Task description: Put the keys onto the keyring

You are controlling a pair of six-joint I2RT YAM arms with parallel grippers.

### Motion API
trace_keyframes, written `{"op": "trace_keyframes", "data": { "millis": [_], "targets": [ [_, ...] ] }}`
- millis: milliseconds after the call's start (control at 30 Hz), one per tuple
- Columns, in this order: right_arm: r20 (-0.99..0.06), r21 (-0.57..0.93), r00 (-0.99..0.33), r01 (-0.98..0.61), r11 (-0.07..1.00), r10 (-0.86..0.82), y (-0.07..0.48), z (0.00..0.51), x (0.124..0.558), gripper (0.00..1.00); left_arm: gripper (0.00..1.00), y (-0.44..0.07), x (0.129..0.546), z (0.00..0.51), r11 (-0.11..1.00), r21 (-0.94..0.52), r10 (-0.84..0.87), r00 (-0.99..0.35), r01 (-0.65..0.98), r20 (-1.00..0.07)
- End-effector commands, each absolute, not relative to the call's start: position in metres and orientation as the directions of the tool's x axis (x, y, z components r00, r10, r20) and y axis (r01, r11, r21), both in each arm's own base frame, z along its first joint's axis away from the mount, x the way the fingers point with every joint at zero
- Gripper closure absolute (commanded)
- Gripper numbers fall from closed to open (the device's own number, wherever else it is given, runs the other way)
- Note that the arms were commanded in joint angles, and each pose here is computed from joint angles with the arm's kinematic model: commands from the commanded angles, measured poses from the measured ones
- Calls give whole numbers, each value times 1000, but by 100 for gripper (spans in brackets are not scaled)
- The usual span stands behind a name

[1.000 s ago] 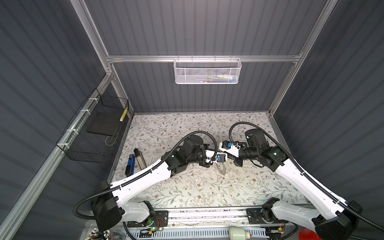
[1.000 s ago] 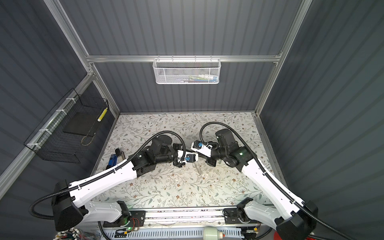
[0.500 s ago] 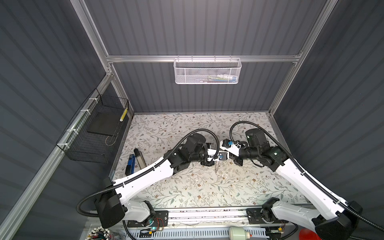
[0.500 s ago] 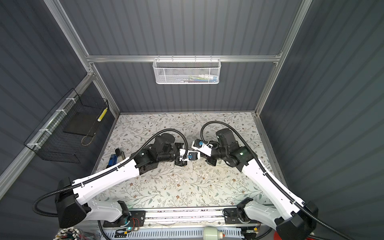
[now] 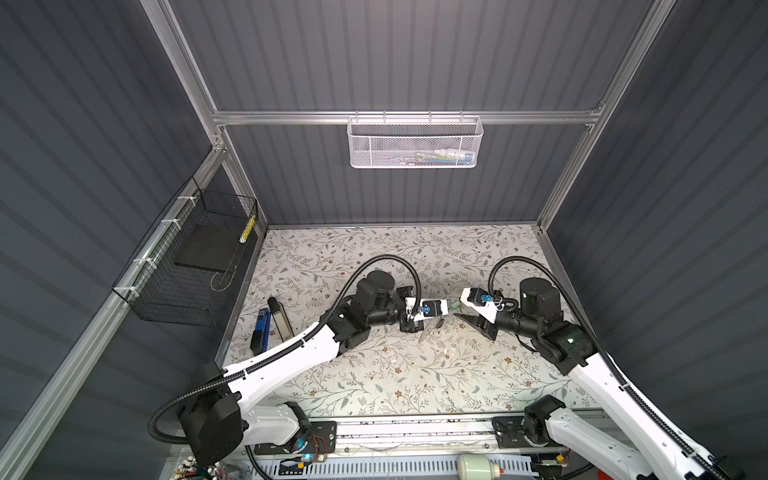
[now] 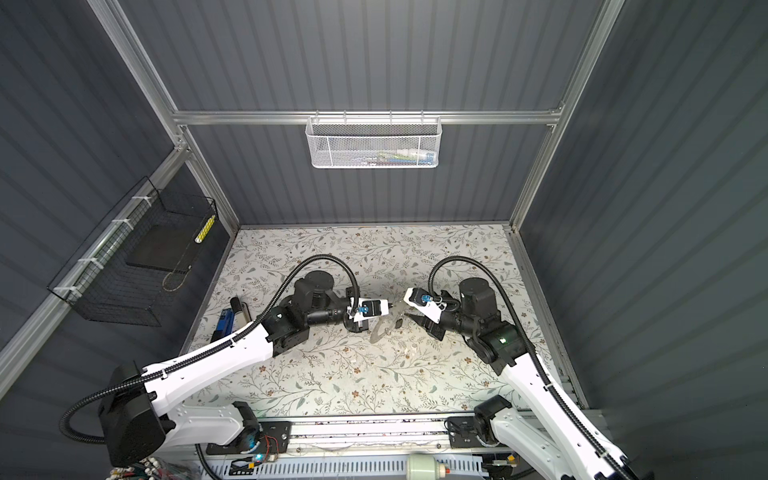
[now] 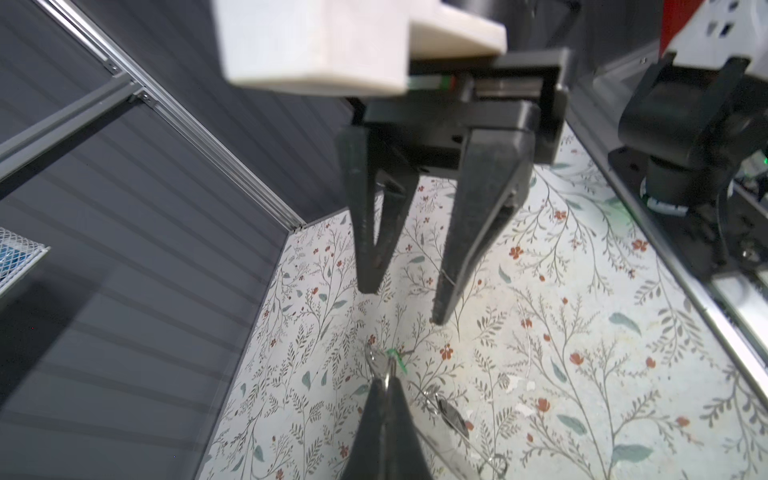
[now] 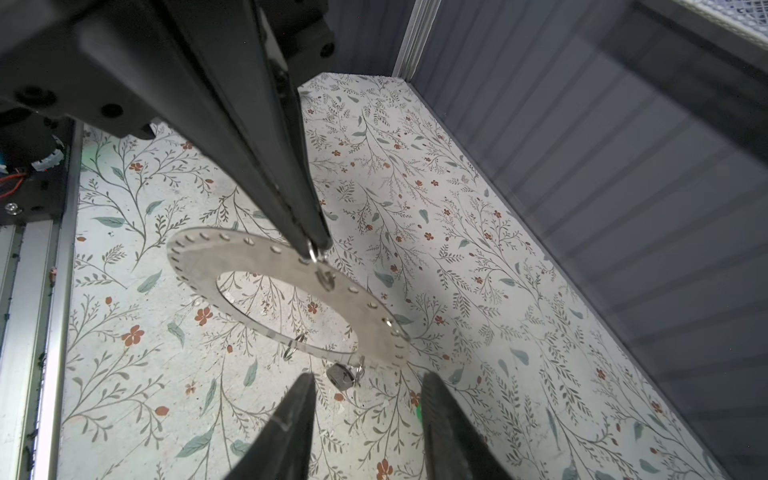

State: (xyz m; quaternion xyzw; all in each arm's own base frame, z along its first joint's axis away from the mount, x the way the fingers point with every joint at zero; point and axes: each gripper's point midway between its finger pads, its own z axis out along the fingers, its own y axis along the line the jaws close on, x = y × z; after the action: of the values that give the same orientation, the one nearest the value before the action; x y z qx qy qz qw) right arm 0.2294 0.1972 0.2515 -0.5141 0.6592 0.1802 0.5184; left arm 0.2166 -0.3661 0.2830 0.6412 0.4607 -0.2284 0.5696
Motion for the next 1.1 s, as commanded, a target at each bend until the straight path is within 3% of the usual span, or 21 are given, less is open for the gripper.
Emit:
{"op": "trace_keyframes", "data": {
  "millis": [0, 567, 1067],
  "targets": [
    [-908, -277, 102, -875, 397, -407, 205, 271, 225, 57, 100, -360, 211, 334, 121, 465, 111, 453, 877, -884],
    [-951, -267, 186, -899, 348, -248, 222, 321, 218, 73, 100, -361, 206, 346, 81, 443, 24, 443, 893, -896],
    [-956, -271, 224, -920, 282, -190, 234, 335, 217, 83, 100, -364, 200, 350, 39, 419, -3, 420, 907, -908]
  ]
}}
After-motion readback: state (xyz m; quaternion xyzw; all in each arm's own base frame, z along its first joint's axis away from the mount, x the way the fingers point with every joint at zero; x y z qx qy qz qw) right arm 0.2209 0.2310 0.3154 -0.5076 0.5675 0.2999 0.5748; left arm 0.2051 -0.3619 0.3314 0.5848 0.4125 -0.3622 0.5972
